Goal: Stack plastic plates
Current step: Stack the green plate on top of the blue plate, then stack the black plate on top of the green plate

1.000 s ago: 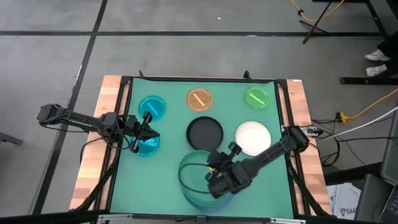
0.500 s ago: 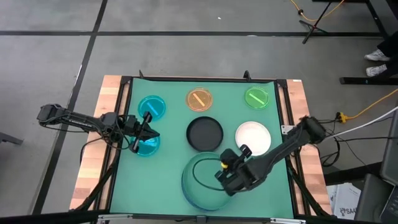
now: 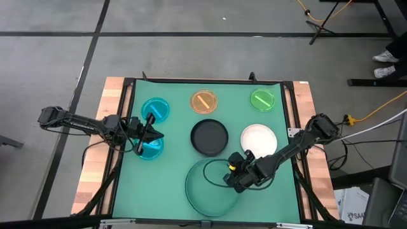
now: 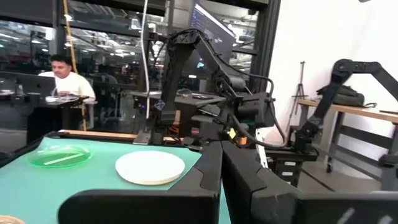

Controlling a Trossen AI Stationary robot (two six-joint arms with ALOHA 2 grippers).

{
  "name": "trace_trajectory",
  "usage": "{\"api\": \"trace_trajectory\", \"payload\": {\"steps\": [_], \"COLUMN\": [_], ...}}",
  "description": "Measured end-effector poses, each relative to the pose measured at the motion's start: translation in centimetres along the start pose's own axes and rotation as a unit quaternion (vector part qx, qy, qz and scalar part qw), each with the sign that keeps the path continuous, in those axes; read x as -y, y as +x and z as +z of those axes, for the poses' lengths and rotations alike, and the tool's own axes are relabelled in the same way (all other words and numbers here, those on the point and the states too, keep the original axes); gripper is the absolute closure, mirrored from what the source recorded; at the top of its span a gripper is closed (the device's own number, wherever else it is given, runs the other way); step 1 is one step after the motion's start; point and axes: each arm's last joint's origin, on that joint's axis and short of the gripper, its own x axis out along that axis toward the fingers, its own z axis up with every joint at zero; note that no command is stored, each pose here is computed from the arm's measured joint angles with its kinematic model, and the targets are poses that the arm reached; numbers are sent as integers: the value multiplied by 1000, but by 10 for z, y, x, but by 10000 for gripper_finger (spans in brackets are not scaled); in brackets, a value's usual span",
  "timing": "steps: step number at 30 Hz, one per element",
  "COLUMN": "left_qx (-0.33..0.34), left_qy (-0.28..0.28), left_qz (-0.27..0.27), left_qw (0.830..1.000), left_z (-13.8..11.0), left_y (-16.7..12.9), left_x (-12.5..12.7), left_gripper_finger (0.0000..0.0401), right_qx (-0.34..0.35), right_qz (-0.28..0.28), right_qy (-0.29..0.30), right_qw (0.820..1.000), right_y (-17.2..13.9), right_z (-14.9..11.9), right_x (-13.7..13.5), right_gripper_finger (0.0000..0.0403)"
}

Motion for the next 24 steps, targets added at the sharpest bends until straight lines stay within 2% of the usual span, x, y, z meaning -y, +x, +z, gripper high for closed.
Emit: {"api": "trace_trajectory", "payload": {"steps": [10,14,19,21,24], "left_qx": [-1,-1,-1,-1,-1], "left_qy": [0,0,0,-1,0], "left_qz": [-1,-1,-1,-1,2], "left_qw": [1000,1000,1000,1000,1000], "left_z": [0,0,0,0,0], "left_y": [0,0,0,0,0], "left_x": [0,0,0,0,0], "left_gripper_finger": [397,397,397,397,397], "right_qx": [-4,-26,-63,-88,-90], "right_qz": [-2,0,11,13,10], "right_qy": [4,28,26,35,49], "right_qw": [1000,999,998,995,995], "right_y": [4,6,5,0,-10], "right_z": [0,1,4,13,30], "right_x": [3,4,5,9,12], "right_gripper_finger": [382,349,292,275,261]}}
